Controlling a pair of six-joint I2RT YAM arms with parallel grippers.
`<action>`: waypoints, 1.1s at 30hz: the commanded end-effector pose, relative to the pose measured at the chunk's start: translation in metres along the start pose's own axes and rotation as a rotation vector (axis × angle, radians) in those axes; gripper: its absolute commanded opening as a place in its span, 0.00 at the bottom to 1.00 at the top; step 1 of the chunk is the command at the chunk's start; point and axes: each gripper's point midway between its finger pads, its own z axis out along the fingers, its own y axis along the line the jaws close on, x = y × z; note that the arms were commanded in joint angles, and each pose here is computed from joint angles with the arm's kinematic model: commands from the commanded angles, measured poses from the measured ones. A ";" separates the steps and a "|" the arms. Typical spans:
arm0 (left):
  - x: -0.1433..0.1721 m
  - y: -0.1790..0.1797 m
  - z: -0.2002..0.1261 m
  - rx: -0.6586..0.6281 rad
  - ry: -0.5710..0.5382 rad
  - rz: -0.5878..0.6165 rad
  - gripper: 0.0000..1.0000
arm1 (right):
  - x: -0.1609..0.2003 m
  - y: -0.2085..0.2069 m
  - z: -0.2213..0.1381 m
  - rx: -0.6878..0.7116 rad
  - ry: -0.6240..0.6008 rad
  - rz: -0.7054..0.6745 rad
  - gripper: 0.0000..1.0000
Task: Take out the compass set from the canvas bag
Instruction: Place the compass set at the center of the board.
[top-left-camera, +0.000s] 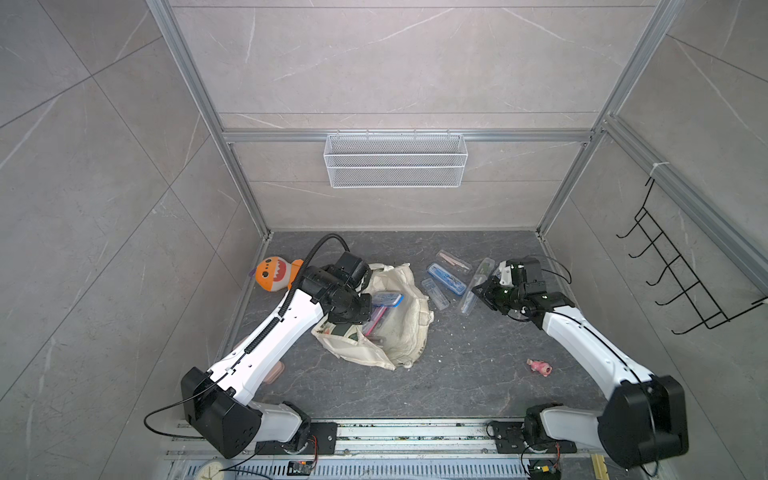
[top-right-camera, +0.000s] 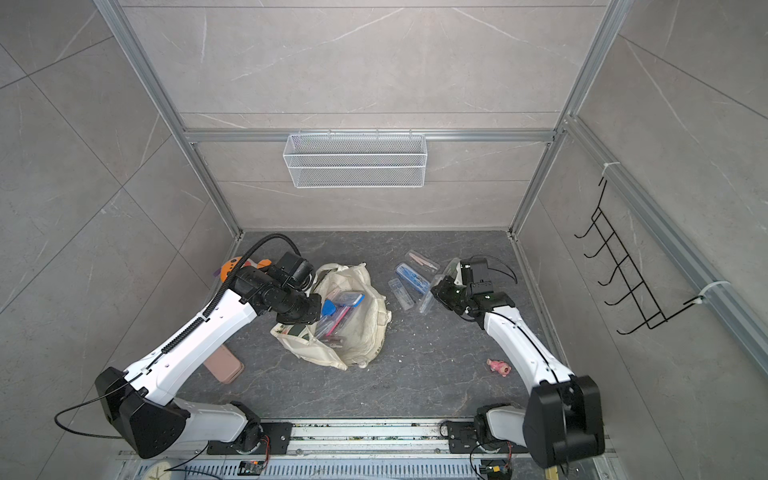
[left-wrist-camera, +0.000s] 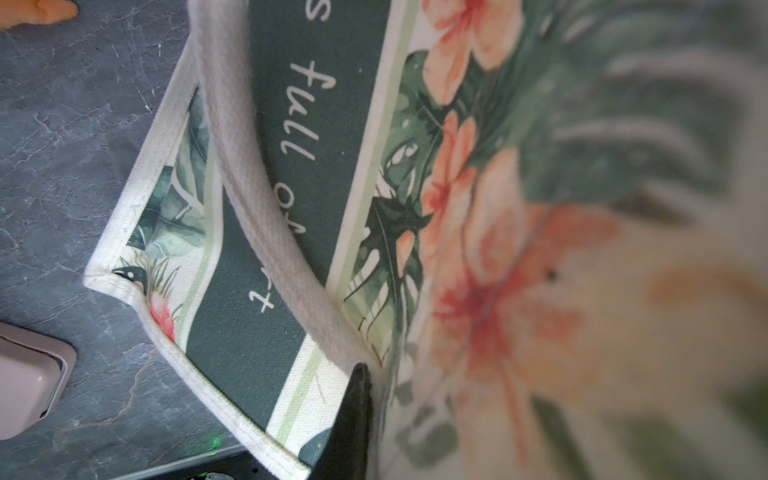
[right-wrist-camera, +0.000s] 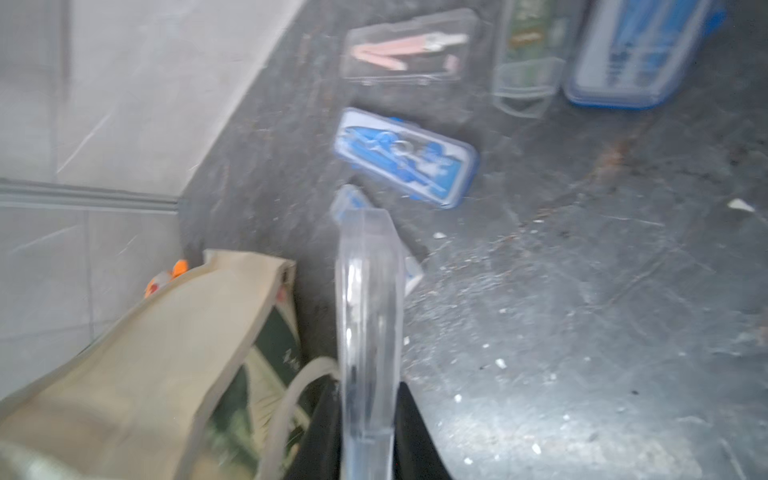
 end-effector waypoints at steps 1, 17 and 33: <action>-0.005 -0.010 -0.013 0.057 -0.041 0.026 0.00 | -0.011 0.011 0.017 -0.114 0.016 0.006 0.07; -0.001 -0.011 -0.013 0.070 -0.033 0.024 0.00 | -0.020 -0.040 0.079 -0.040 0.050 0.107 0.08; -0.004 -0.014 -0.016 0.076 -0.035 0.021 0.00 | -0.021 -0.051 0.088 -0.007 0.061 0.177 0.39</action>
